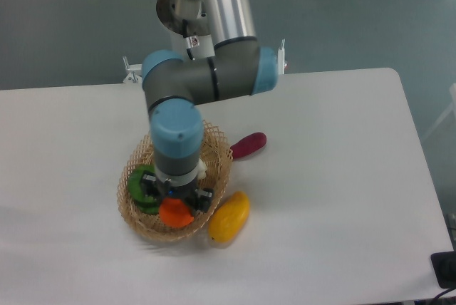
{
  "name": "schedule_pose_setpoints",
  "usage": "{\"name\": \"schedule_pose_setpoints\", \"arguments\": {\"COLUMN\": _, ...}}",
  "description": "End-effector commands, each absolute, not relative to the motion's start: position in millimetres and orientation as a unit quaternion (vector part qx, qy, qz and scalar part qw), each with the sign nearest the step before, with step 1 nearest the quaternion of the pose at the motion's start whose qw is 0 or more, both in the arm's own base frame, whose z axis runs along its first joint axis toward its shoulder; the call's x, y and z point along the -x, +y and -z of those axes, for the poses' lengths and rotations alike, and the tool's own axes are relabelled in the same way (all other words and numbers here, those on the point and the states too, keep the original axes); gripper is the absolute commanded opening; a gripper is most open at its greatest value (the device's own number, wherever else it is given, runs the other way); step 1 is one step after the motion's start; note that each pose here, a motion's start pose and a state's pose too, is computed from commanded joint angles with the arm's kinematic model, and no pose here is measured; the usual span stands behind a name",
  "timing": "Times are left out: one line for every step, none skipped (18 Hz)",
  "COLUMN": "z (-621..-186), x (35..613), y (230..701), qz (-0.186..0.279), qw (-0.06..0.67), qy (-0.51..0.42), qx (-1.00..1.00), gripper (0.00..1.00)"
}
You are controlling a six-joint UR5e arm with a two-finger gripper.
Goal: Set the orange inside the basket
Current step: 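Carry the orange over the wicker basket and lower it inside, then open the gripper to release the orange into the basket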
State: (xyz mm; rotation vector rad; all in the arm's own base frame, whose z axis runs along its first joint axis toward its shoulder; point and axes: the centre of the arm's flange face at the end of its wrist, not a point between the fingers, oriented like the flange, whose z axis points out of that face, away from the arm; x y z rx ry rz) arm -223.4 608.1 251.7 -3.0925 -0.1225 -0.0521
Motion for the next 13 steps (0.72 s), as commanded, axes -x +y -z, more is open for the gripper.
{"name": "schedule_pose_setpoints", "arguments": {"z": -251.1, "x": 225.3, "y": 608.7, "qz": 0.014, "qw": 0.024, "qy": -0.040, "qx": 0.999, "gripper": 0.38}}
{"name": "schedule_pose_setpoints", "arguments": {"z": -249.4, "x": 224.3, "y": 608.9, "qz": 0.014, "qw": 0.025, "qy": -0.040, "qx": 0.999, "gripper": 0.38}}
{"name": "schedule_pose_setpoints", "arguments": {"z": -248.7, "x": 224.7, "y": 609.1, "qz": 0.013, "qw": 0.025, "qy": -0.040, "qx": 0.999, "gripper": 0.39}}
{"name": "schedule_pose_setpoints", "arguments": {"z": -249.4, "x": 224.9, "y": 609.5, "qz": 0.012, "qw": 0.026, "qy": -0.040, "qx": 0.999, "gripper": 0.42}}
{"name": "schedule_pose_setpoints", "arguments": {"z": -250.1, "x": 225.1, "y": 609.9, "qz": 0.012, "qw": 0.027, "qy": -0.040, "qx": 0.999, "gripper": 0.43}}
{"name": "schedule_pose_setpoints", "arguments": {"z": -250.6, "x": 225.2, "y": 610.2, "qz": 0.013, "qw": 0.027, "qy": -0.040, "qx": 0.999, "gripper": 0.47}}
{"name": "schedule_pose_setpoints", "arguments": {"z": -252.6, "x": 225.9, "y": 611.3, "qz": 0.012, "qw": 0.029, "qy": -0.041, "qx": 0.999, "gripper": 0.57}}
{"name": "schedule_pose_setpoints", "arguments": {"z": -253.3, "x": 226.1, "y": 611.7, "qz": 0.011, "qw": 0.030, "qy": -0.041, "qx": 0.999, "gripper": 0.77}}
{"name": "schedule_pose_setpoints", "arguments": {"z": -253.3, "x": 226.1, "y": 611.7, "qz": 0.011, "qw": 0.030, "qy": -0.041, "qx": 0.999, "gripper": 0.86}}
{"name": "schedule_pose_setpoints", "arguments": {"z": -255.9, "x": 227.1, "y": 611.5, "qz": 0.010, "qw": 0.032, "qy": -0.042, "qx": 0.999, "gripper": 0.87}}
{"name": "schedule_pose_setpoints", "arguments": {"z": -257.9, "x": 227.0, "y": 611.3, "qz": 0.009, "qw": 0.033, "qy": -0.040, "qx": 0.999, "gripper": 0.87}}
{"name": "schedule_pose_setpoints", "arguments": {"z": -261.2, "x": 227.3, "y": 611.7, "qz": 0.008, "qw": 0.036, "qy": -0.039, "qx": 0.999, "gripper": 0.92}}
{"name": "schedule_pose_setpoints", "arguments": {"z": -267.0, "x": 228.8, "y": 614.1, "qz": 0.005, "qw": 0.041, "qy": -0.041, "qx": 0.998, "gripper": 0.93}}
